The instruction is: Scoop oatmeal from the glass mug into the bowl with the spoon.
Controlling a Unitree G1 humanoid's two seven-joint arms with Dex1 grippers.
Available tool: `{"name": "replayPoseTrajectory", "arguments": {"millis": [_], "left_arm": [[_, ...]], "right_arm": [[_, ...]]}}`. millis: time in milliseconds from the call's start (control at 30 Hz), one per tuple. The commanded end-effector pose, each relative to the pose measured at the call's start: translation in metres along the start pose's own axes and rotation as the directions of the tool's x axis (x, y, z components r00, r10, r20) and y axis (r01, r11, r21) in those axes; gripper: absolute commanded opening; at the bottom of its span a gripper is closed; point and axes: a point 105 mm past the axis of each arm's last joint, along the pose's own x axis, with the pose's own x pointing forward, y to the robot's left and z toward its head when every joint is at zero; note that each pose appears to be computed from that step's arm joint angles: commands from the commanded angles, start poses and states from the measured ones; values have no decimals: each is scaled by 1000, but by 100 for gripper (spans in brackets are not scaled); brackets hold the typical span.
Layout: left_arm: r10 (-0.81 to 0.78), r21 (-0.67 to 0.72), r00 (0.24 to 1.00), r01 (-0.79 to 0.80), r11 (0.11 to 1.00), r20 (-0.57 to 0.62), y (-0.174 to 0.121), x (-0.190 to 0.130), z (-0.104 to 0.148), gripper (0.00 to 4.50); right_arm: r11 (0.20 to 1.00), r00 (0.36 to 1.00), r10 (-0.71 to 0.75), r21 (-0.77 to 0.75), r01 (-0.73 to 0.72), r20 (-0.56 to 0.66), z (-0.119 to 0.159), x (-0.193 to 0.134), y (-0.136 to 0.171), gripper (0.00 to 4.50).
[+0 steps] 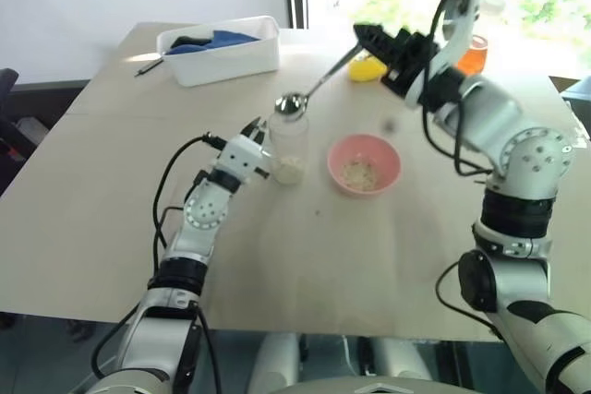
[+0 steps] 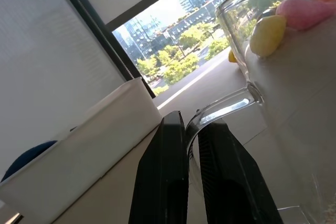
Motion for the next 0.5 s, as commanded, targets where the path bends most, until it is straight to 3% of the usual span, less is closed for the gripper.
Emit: {"name": "replayPoseTrajectory", "arguments": {"millis": [33, 167, 333, 467, 500], "left_arm": [[-47, 4, 997, 47, 999, 68, -12, 5, 16, 8], [-56, 5, 995, 56, 998, 77, -14, 2, 19, 8], [-56, 0, 997, 56, 998, 57, -15, 0, 15, 8], [-51, -4, 998, 51, 999, 44, -15, 0, 12, 0], [-49, -5, 998, 49, 999, 41, -15, 0, 11, 0]], "right_arm": [[998, 999, 6, -63, -4, 41, 4, 5, -1, 0], [997, 999, 1, -83, 3, 48, 2, 12, -4, 0], [980, 994, 110, -163, -112, -21, -10, 23, 18, 0], [968, 988, 148, -198, -153, -39, -13, 24, 26, 132], [967, 989, 148, -204, -150, -23, -11, 24, 26, 190]]}}
